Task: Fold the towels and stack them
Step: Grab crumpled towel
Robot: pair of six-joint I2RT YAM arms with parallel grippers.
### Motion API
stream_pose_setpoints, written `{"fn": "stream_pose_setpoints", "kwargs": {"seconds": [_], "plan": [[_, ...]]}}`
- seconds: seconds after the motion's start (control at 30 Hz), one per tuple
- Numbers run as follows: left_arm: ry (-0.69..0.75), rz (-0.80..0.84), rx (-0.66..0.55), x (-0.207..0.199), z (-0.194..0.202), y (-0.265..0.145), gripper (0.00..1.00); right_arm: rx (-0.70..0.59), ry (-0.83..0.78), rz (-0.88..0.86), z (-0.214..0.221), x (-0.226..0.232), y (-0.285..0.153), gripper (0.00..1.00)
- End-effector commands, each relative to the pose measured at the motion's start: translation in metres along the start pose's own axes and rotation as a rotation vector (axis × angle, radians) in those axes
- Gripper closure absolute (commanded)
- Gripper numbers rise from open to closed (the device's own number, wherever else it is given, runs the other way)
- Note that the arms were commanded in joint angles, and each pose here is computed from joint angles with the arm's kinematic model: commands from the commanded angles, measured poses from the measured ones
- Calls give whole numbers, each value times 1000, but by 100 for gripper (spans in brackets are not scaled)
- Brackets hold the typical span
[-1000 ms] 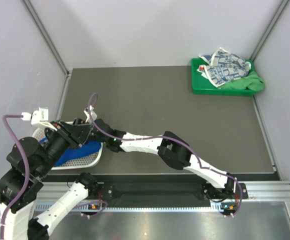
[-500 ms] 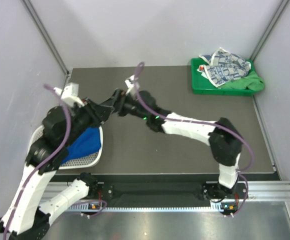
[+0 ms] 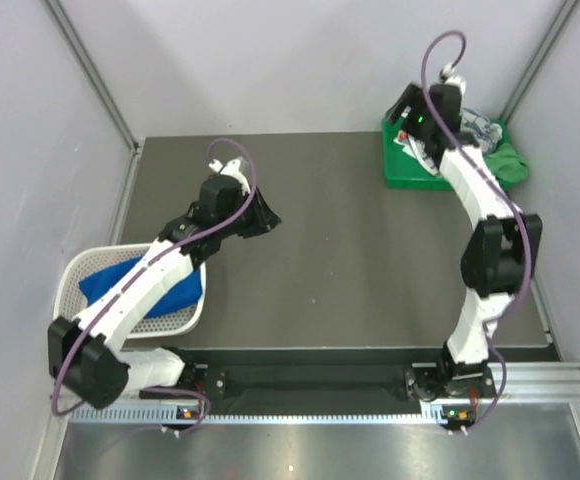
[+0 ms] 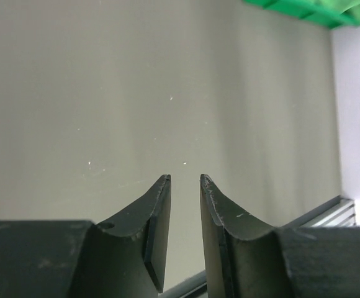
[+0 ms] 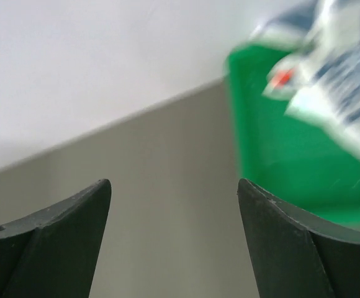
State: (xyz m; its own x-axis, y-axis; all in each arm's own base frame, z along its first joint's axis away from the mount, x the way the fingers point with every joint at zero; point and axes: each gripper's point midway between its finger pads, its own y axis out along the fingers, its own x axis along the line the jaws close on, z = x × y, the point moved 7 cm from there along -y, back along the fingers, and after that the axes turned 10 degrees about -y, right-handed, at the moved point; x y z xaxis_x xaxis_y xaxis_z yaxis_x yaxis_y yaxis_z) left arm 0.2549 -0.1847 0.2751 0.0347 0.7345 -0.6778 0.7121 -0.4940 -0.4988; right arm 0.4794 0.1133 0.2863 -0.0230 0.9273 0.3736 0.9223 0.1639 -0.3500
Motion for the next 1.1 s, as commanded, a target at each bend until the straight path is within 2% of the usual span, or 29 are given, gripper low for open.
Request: {"fn": "stream_pose_setpoints", "kwargs": {"seconds": [0.0,0.07,0.1,0.13,0.17,0.2,0.23,0.4,0.73,0.93,1.07], "plan": [[39,72,-11,-12,-8,22,70,44,-131,191,-30,-63,32,18],[62,40,17,-8,-6,33,70,120,-144,267,-15,-102,64,20],[68,37,20,-8,-7,36,69,66,-152,282,-36,-105,71,21],[74,36,25,-8,-7,39,69,102,-156,320,-20,-124,91,21],[82,26,31,-6,-6,44,69,121,-175,344,-16,-130,98,21],[88,25,36,-6,-6,45,69,88,-188,341,-29,-127,103,22],[90,24,49,-5,-5,49,69,115,-180,400,-20,-160,114,22],[106,24,83,-2,-1,58,68,129,-207,481,-1,-198,128,22],[123,20,112,1,1,70,68,151,-270,534,27,-230,154,22],[128,13,116,2,0,74,68,123,-272,557,25,-237,162,24],[120,20,120,1,0,77,68,120,-264,559,24,-240,161,33]]}}
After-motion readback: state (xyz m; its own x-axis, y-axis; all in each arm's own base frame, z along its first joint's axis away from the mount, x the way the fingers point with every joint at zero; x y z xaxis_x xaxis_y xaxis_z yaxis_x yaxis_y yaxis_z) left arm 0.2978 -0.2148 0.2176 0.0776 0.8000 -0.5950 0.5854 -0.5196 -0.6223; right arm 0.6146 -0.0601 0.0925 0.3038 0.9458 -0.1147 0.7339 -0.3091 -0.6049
